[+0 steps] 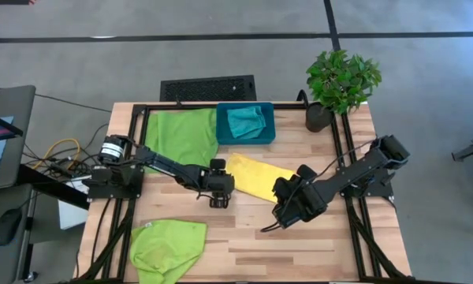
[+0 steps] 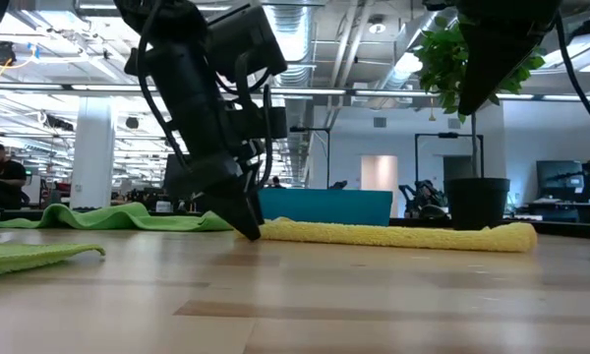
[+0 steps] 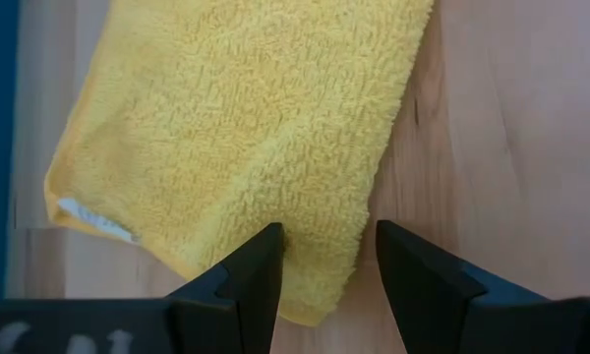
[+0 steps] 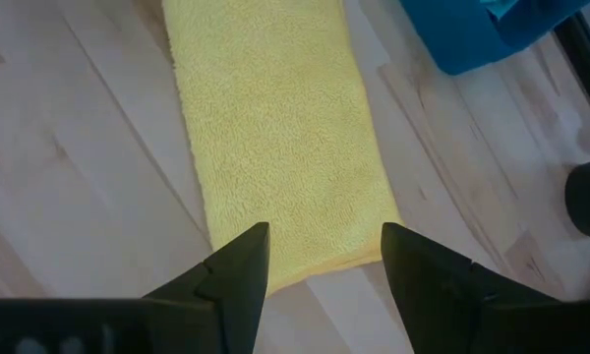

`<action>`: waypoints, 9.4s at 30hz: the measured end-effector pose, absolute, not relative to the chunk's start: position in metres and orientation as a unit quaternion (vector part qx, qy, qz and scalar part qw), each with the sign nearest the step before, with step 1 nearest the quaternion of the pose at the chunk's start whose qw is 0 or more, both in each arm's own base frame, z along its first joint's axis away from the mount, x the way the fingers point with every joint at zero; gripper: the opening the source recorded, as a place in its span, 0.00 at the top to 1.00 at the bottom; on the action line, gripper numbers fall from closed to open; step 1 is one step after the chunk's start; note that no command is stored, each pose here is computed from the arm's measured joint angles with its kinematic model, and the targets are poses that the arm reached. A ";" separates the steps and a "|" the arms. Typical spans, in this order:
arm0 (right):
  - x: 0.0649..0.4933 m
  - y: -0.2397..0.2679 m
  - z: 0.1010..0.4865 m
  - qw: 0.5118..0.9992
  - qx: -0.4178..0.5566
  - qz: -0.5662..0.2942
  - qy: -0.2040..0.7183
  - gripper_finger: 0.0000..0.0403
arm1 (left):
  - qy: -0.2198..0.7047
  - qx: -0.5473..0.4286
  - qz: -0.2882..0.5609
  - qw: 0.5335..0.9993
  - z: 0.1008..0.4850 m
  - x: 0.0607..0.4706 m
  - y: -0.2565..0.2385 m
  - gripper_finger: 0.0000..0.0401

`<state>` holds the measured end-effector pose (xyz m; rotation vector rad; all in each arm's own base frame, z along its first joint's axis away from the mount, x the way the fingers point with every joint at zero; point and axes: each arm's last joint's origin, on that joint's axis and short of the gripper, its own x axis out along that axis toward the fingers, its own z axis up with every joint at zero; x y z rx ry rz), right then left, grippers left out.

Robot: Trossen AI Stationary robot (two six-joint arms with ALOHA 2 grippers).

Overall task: Fold microfiber towels
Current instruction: Fold the yellow microfiber cloth

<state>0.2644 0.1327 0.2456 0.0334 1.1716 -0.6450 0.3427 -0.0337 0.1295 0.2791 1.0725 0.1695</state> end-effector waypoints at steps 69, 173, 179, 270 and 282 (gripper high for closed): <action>0.238 0.128 0.250 0.718 0.002 -0.366 0.592 0.45 | 0.313 0.333 -0.031 0.889 0.137 0.489 -0.061 1.00; 0.205 0.129 0.113 0.816 0.035 -0.209 0.538 0.45 | 0.482 0.308 0.117 0.812 0.197 0.454 -0.140 1.00; 0.204 0.128 0.113 0.815 0.034 -0.208 0.539 0.45 | 0.431 0.326 0.059 0.839 0.204 0.473 -0.132 1.00; 0.173 0.145 0.191 0.854 0.066 -0.157 0.491 0.45 | 0.324 0.235 -0.021 0.916 0.176 0.518 -0.083 0.54; 0.174 0.146 0.191 0.859 0.063 -0.156 0.484 0.45 | 0.302 0.240 -0.021 0.922 0.169 0.525 -0.083 0.54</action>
